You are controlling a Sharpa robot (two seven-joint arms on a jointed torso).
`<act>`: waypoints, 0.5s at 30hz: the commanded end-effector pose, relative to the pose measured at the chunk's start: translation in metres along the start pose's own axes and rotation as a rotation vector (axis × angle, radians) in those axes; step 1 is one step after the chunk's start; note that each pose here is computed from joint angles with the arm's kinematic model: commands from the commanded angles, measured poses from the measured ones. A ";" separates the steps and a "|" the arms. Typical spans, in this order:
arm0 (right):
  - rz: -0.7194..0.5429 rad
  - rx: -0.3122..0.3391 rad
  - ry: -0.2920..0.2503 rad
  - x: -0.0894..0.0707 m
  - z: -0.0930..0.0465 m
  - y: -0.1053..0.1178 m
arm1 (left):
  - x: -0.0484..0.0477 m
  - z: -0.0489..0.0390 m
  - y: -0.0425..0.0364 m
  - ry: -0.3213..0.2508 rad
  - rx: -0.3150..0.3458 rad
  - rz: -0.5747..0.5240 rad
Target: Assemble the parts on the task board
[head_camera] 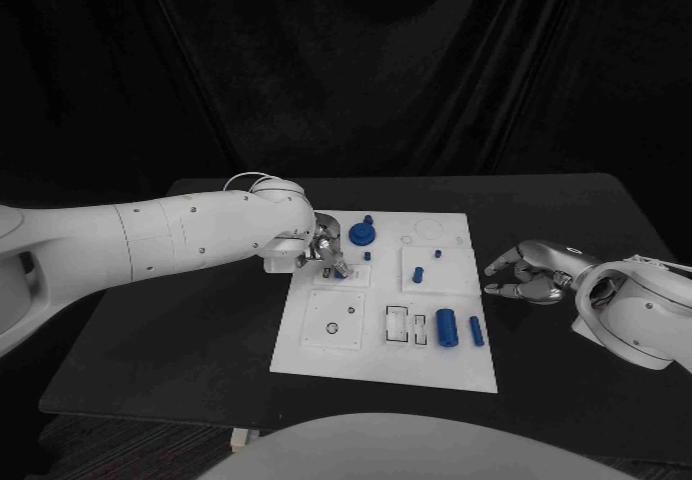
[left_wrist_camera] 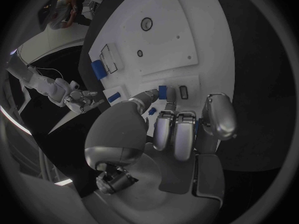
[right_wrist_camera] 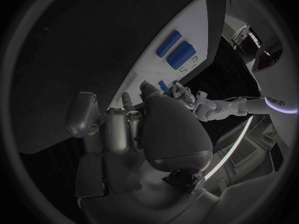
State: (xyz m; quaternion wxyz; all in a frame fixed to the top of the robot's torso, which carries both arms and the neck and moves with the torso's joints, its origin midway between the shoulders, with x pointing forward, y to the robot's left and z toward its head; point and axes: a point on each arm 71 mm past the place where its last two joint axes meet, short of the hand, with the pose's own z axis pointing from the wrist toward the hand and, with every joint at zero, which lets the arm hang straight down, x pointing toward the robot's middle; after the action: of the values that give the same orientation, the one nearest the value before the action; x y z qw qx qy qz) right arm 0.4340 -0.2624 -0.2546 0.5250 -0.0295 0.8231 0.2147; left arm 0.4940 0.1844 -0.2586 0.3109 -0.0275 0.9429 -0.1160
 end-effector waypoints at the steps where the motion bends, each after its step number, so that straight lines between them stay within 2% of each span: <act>1: -0.001 0.010 0.007 0.001 0.000 -0.001 | 0.0021 0.0007 0.0013 0.028 -0.015 0.003; 15: 0.008 0.012 0.008 0.002 0.001 -0.001 | 0.0004 0.0022 -0.0006 0.016 -0.014 -0.002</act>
State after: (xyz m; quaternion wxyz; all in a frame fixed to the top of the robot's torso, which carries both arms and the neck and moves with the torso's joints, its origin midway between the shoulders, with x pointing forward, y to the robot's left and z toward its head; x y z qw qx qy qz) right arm 0.4347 -0.2620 -0.2549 0.5240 -0.0272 0.8236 0.2154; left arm 0.4957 0.1833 -0.2591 0.3082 -0.0304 0.9440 -0.1139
